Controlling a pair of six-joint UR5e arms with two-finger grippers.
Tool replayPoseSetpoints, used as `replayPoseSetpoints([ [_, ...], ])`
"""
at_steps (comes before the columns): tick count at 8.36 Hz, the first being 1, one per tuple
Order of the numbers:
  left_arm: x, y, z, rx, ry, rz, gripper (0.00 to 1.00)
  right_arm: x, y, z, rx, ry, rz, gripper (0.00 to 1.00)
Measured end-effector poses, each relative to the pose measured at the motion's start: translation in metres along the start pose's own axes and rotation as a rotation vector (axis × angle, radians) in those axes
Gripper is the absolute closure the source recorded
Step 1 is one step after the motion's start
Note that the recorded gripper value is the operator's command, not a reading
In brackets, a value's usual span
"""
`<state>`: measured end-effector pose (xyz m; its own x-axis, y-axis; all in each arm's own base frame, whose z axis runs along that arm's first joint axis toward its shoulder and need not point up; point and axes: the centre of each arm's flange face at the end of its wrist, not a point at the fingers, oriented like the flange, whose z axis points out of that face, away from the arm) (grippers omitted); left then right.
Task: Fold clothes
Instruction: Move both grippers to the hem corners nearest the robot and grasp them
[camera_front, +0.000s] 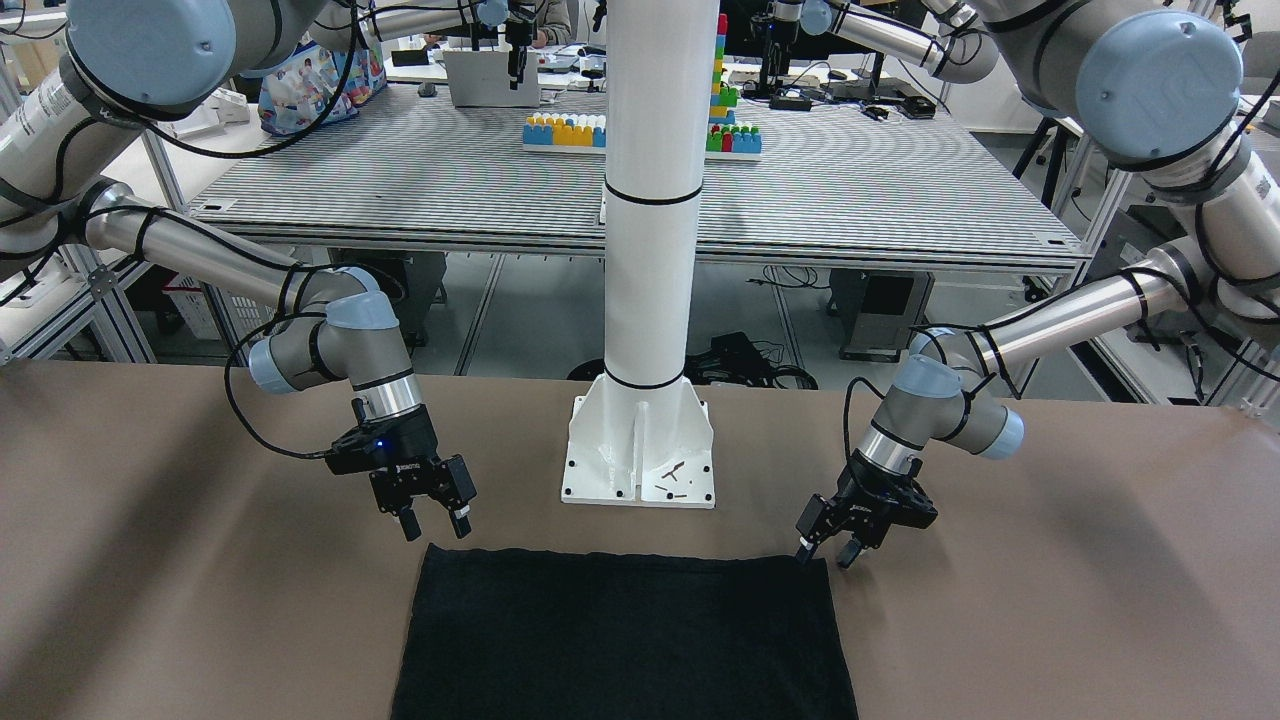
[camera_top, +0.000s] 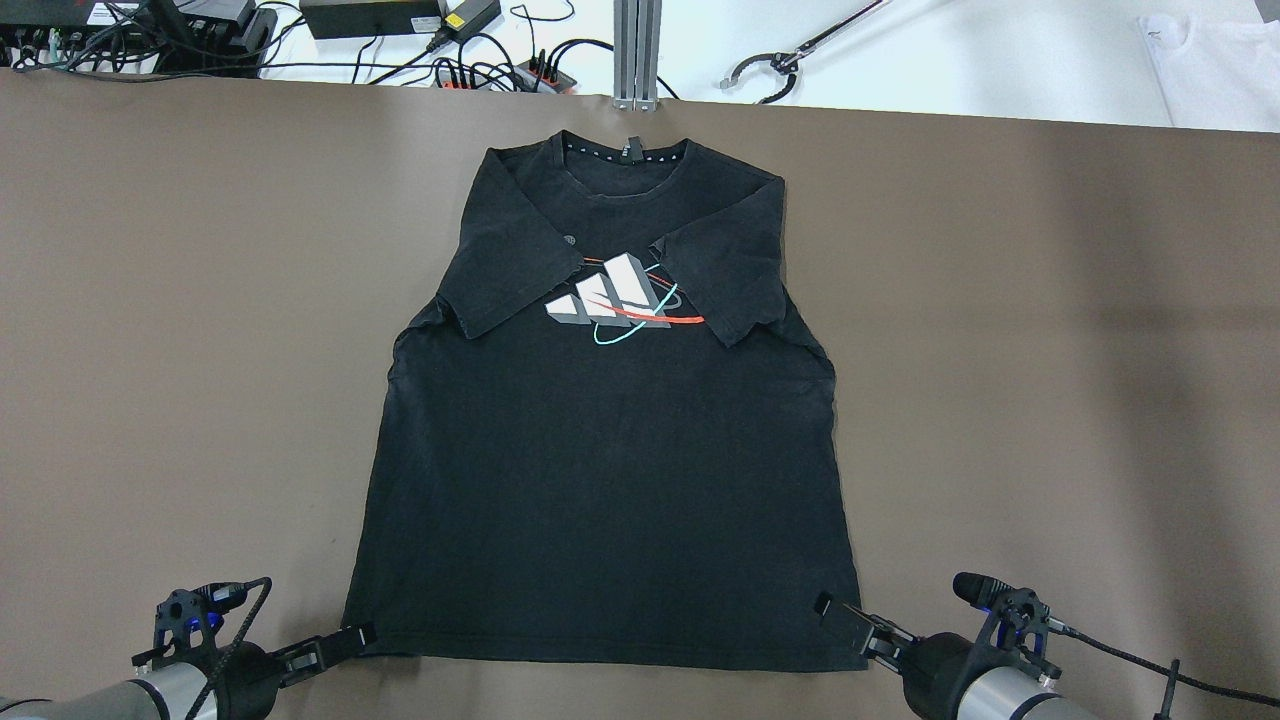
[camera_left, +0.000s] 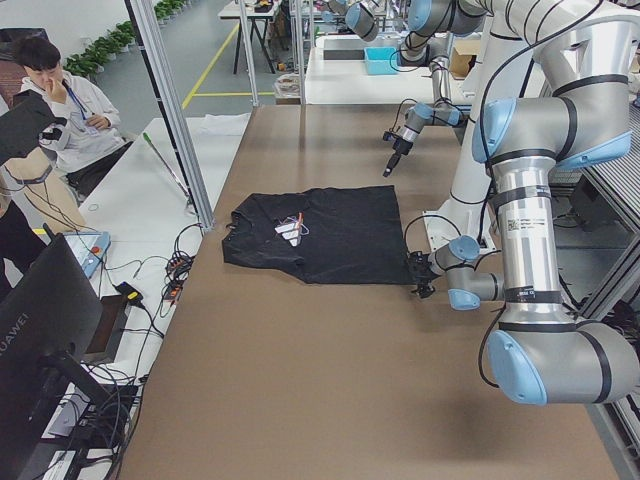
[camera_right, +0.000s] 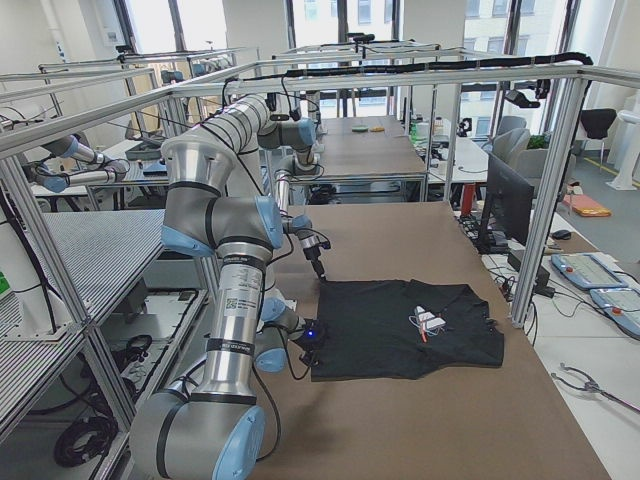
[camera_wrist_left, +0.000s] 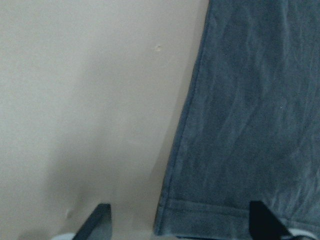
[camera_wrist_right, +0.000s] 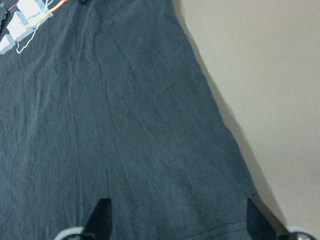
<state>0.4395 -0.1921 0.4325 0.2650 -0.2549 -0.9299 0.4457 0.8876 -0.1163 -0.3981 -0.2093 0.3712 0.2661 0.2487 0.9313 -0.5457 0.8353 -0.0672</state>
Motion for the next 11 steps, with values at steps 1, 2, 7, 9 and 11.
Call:
replayPoseSetpoints([
  [1, 0.0, 0.001, 0.0, -0.001, 0.0, 0.002, 0.64, 0.0, 0.0, 0.0, 0.0, 0.0, 0.0, 0.05],
  [2, 0.001, 0.001, 0.0, -0.002, 0.001, 0.003, 0.64, 0.0, 0.0, 0.0, 0.0, 0.0, 0.0, 0.05],
  [7, 0.003, 0.0, -0.002, -0.002, 0.005, 0.01, 1.0, 0.001, 0.0, 0.0, -0.003, 0.003, -0.003, 0.06],
  [9, 0.004, 0.001, -0.003, -0.004, 0.007, 0.011, 1.0, 0.004, 0.001, 0.002, -0.005, 0.01, -0.007, 0.06],
  [11, 0.004, 0.001, -0.003, -0.005, 0.008, 0.012, 1.0, 0.026, 0.003, 0.011, -0.002, 0.056, -0.031, 0.08],
])
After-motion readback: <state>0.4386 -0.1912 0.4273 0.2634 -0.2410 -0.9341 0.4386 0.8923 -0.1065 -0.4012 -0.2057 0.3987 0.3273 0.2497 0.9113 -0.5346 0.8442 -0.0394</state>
